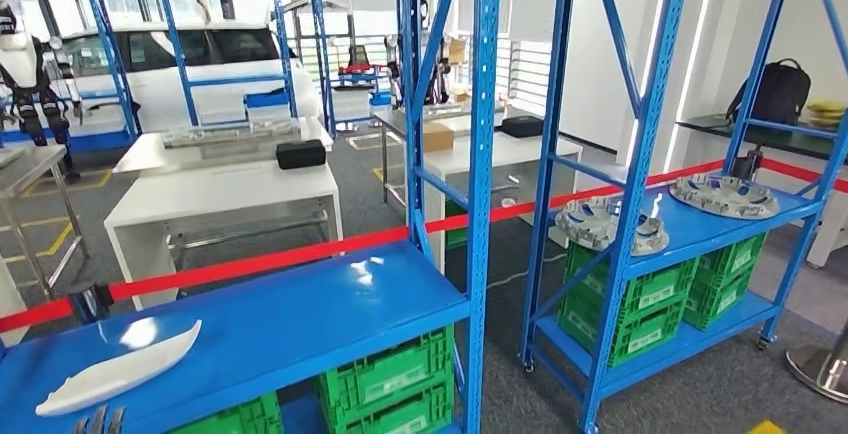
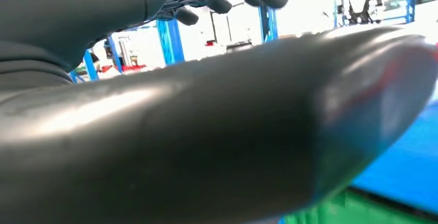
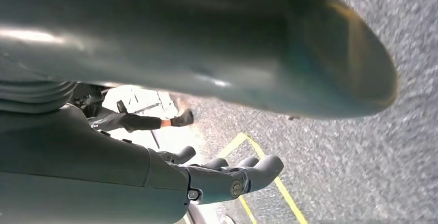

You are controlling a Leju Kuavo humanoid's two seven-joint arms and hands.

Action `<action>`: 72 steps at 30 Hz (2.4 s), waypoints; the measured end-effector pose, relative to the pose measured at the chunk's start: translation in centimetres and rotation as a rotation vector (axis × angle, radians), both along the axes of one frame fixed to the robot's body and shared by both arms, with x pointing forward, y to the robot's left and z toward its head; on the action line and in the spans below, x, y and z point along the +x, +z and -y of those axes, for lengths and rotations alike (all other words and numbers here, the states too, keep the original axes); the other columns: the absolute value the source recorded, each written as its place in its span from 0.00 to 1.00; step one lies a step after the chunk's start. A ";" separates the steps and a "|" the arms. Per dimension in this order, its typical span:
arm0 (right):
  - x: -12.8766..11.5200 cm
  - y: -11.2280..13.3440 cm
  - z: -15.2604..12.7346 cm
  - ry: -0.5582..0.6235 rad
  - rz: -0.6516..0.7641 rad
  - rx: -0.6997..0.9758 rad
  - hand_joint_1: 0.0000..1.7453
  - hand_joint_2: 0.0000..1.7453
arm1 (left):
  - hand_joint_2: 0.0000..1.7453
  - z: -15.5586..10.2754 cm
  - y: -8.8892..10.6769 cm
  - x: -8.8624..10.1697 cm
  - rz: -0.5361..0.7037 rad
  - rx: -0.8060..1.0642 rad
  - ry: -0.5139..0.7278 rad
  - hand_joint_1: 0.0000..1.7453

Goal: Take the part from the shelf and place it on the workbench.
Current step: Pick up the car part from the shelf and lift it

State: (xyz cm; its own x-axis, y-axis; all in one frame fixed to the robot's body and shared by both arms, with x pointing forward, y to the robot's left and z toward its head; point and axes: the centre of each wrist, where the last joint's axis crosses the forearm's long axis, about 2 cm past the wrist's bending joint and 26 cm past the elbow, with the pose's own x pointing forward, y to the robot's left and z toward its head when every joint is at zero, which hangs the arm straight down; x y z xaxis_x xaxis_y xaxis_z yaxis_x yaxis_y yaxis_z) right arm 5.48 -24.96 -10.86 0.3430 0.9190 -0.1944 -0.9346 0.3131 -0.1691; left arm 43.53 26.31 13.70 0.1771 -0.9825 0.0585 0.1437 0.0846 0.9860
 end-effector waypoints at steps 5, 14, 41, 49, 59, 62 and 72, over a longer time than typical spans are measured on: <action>-0.1 0.0 0.0 0.007 -0.005 -0.001 0.00 0.00 | 0.00 -2.0 -0.7 -0.3 -0.017 0.026 0.051 0.00; 0.0 0.0 -0.1 0.001 0.002 0.001 0.00 0.00 | 0.00 -3.7 -1.1 -0.6 -0.031 0.047 0.091 0.00; 0.0 0.0 0.0 -0.004 0.003 0.003 0.00 0.00 | 0.00 -5.5 -1.7 -1.1 -0.050 0.055 0.143 0.00; 0.2 0.0 0.0 0.006 0.009 0.004 0.00 0.00 | 0.00 -6.0 -1.4 -0.9 -0.043 0.056 0.159 0.00; 0.4 0.1 0.0 0.007 0.011 0.005 0.00 0.00 | 0.00 -7.0 -1.4 -1.0 -0.045 0.056 0.184 0.00; 0.4 0.0 0.2 -0.009 0.011 -0.003 0.00 0.00 | 0.00 -6.9 -1.3 -0.9 -0.039 0.054 0.185 0.00; 0.1 0.0 0.4 -0.026 0.013 -0.004 0.00 0.00 | 0.00 -6.9 -1.5 -1.0 -0.049 0.055 0.187 0.00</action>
